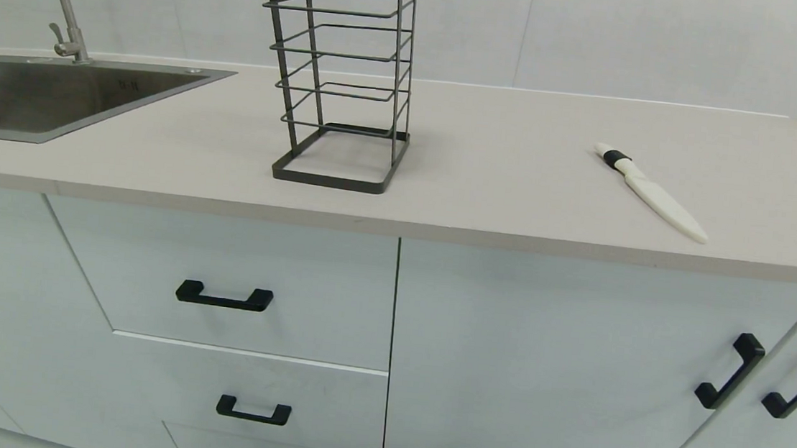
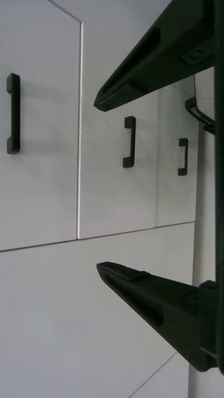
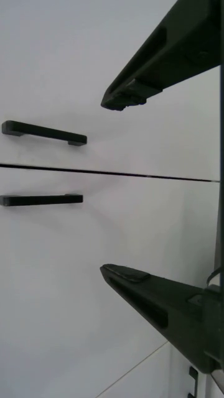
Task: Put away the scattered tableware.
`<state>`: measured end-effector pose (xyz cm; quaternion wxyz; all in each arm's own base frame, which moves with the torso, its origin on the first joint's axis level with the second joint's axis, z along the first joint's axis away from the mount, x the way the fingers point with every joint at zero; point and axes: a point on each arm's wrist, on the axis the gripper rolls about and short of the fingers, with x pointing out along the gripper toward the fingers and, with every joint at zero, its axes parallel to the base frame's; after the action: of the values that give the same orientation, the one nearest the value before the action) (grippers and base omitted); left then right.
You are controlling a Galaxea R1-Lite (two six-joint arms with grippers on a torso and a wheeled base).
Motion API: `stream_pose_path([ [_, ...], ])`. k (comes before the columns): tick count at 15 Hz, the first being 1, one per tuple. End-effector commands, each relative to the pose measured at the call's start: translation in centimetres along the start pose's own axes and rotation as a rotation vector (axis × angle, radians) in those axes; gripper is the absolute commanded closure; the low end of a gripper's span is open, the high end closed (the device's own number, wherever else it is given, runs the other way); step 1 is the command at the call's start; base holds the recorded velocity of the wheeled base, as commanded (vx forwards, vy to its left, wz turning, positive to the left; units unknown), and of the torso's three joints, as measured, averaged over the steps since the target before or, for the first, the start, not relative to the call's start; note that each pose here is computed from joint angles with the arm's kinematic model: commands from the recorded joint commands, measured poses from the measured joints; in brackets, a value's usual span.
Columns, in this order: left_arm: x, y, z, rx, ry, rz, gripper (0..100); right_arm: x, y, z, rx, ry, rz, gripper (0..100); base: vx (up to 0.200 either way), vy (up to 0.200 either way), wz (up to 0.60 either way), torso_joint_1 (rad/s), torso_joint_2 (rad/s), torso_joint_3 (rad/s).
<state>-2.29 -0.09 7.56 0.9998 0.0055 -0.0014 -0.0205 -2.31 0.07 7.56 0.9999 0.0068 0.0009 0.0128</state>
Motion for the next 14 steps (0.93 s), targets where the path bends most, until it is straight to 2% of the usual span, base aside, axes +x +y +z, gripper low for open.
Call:
stream_pose_path([
  [1, 0.01, 0.0, 0.01, 0.0, 0.001, 0.001, 0, 0.01, 0.0, 0.01, -0.001, 0.001, 0.001, 0, 0.0, -0.2, 0.0, 0.002, 0.0, 0.007],
  [3, 0.01, 0.0, 0.01, 0.0, 0.001, 0.001, 0, 0.01, 0.0, 0.01, 0.0, 0.001, 0.001, 0, 0.0, -0.2, 0.0, 0.002, 0.0, 0.005],
  [14, 0.01, 0.0, 0.01, 0.0, 0.001, 0.001, 0, 0.01, -0.01, 0.01, -0.004, 0.001, -0.004, 0, 0.0, 0.0, 0.0, 0.017, -0.02, -0.006],
])
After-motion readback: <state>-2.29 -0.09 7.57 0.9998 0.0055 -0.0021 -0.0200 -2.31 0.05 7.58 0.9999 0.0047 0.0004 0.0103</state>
